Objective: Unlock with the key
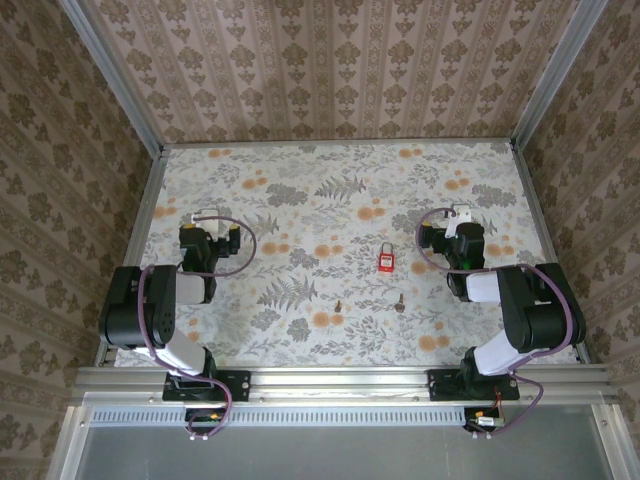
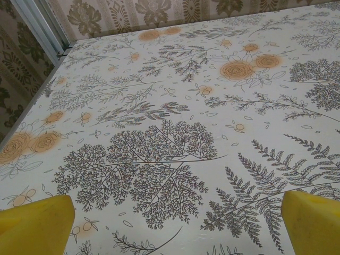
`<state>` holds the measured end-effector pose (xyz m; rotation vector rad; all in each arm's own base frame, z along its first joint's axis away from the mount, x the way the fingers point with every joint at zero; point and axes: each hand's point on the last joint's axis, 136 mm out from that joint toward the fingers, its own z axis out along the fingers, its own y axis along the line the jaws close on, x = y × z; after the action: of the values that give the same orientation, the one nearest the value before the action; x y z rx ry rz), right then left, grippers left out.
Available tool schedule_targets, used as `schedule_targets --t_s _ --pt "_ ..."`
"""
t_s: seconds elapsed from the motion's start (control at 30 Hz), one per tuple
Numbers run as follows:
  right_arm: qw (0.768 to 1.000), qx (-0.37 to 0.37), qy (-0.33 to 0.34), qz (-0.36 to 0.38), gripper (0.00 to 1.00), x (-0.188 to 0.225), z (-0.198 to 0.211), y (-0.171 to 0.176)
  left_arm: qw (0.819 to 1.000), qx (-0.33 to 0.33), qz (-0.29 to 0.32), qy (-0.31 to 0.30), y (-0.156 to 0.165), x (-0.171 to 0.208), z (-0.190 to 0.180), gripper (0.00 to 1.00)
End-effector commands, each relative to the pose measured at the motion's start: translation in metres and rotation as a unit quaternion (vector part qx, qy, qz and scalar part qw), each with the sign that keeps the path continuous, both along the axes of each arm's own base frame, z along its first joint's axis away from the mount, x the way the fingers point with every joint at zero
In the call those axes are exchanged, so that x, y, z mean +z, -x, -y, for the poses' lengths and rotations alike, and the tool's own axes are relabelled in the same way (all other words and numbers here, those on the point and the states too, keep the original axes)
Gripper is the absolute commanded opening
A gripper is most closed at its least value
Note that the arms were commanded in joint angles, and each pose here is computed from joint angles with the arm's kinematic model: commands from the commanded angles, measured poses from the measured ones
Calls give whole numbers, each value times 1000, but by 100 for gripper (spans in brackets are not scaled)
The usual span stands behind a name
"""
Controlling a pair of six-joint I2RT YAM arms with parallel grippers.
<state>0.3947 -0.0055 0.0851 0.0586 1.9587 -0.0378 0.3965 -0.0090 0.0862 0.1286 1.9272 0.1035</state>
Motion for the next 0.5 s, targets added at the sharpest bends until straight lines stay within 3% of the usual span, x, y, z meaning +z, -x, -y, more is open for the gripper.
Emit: schedule_targets --t_s 0.0,0.47 --pt "1000 8 -2 15 100 12 -3 -5 1000 0 20 -5 -2 12 1 100" --pt "1000 8 -1 16 100 12 -3 -6 1000 2 22 -7 -1 12 0 100"
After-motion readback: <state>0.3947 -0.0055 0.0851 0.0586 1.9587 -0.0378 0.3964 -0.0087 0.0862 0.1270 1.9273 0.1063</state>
